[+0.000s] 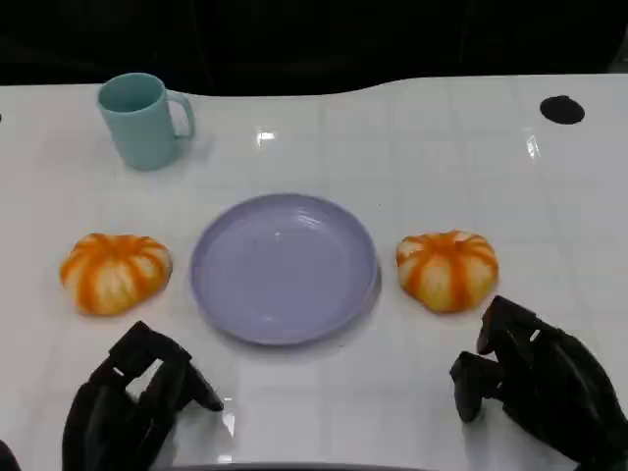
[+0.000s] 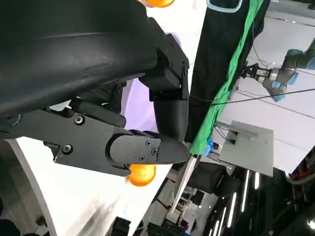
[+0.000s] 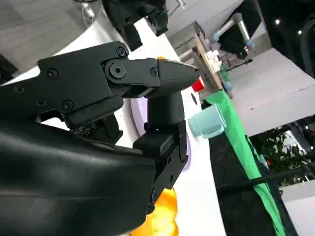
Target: Grasp the bread from the table and place it into the plate.
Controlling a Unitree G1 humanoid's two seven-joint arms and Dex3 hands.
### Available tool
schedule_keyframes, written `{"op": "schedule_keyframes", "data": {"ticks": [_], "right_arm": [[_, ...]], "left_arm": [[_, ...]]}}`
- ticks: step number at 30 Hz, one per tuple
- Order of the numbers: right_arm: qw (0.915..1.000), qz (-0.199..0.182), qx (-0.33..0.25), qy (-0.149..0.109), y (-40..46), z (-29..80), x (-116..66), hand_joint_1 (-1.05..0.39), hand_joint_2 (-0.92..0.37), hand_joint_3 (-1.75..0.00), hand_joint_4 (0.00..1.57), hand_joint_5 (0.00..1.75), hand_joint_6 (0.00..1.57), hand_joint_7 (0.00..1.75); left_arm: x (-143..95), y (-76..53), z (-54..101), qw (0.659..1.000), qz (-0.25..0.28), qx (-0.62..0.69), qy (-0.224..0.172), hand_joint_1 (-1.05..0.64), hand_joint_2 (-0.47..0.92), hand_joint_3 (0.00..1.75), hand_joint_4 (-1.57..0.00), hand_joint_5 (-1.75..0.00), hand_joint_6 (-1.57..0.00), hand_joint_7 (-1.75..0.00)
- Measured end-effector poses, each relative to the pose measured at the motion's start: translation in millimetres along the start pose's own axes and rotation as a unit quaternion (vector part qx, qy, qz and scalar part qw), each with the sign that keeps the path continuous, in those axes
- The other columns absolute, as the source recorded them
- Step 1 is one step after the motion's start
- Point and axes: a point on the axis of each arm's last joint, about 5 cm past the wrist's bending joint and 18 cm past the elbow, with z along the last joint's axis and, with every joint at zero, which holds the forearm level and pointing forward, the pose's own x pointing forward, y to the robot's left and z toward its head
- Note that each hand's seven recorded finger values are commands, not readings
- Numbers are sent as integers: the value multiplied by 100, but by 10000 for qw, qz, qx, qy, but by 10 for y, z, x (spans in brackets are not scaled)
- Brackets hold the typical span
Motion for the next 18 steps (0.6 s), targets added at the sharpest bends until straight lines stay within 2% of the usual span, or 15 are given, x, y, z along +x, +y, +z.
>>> {"op": "schedule_keyframes", "data": {"ticks": [2,3,4,5,7,9,10,11,12,15,16,18], "right_arm": [[9987,-91,-486,-115,3,45,4,-52,-92,-36,68,174,51,160],[9967,-108,-786,-197,2,75,2,-53,-92,-34,62,173,52,146],[9942,-103,-1045,-253,-4,107,1,-52,-92,-30,58,166,56,123],[9913,-80,-1283,-267,-13,140,1,-52,-92,-28,54,159,56,110],[9859,-16,-1649,-270,-29,200,8,-49,-92,-21,49,129,57,68],[9770,52,-2114,-268,-49,269,10,-48,-92,-19,49,118,59,54],[9729,71,-2290,-301,-60,304,9,-51,-92,-16,50,91,57,36],[9677,69,-2497,-333,-67,338,7,-51,-92,-15,52,81,58,29],[9624,70,-2690,-373,-72,369,4,-54,-92,-14,52,62,58,17],[9418,92,-3327,-470,-73,473,0,-58,-92,-13,46,37,52,3],[9334,84,-3554,-488,-70,501,6,-58,-92,-13,43,30,49,2],[9101,100,-4114,-491,-74,572,14,-56,-92,-10,39,21,43,0]], "left_arm": [[2,-1,0,10000,-7,5,6,-55,92,24,-62,-175,-51,-152],[3,-2,0,10000,-10,6,7,-55,92,24,-61,-175,-50,-151],[3,-2,0,10000,-11,7,7,-55,92,24,-61,-175,-50,-151],[4,-3,0,10000,-12,7,6,-55,92,24,-61,-175,-51,-151],[6,-3,0,10000,-13,5,3,-54,92,24,-61,-175,-50,-151],[8,-8,-3,10000,-14,-7,-3,-54,92,24,-61,-175,-50,-151],[9,-11,-6,10000,-13,-16,-6,-54,92,25,-61,-175,-50,-151],[10,-13,-8,10000,-13,-22,-8,-54,92,25,-61,-175,-49,-151],[11,-15,-9,10000,-14,-26,-8,-54,92,26,-61,-175,-49,-151],[13,-17,-16,10000,-12,-39,2,-54,92,24,-61,-175,-50,-151],[12,-18,-21,10000,-7,-50,9,-54,92,24,-61,-175,-50,-151],[15,-20,-25,10000,-4,-70,8,-54,92,24,-61,-175,-50,-150]]}}
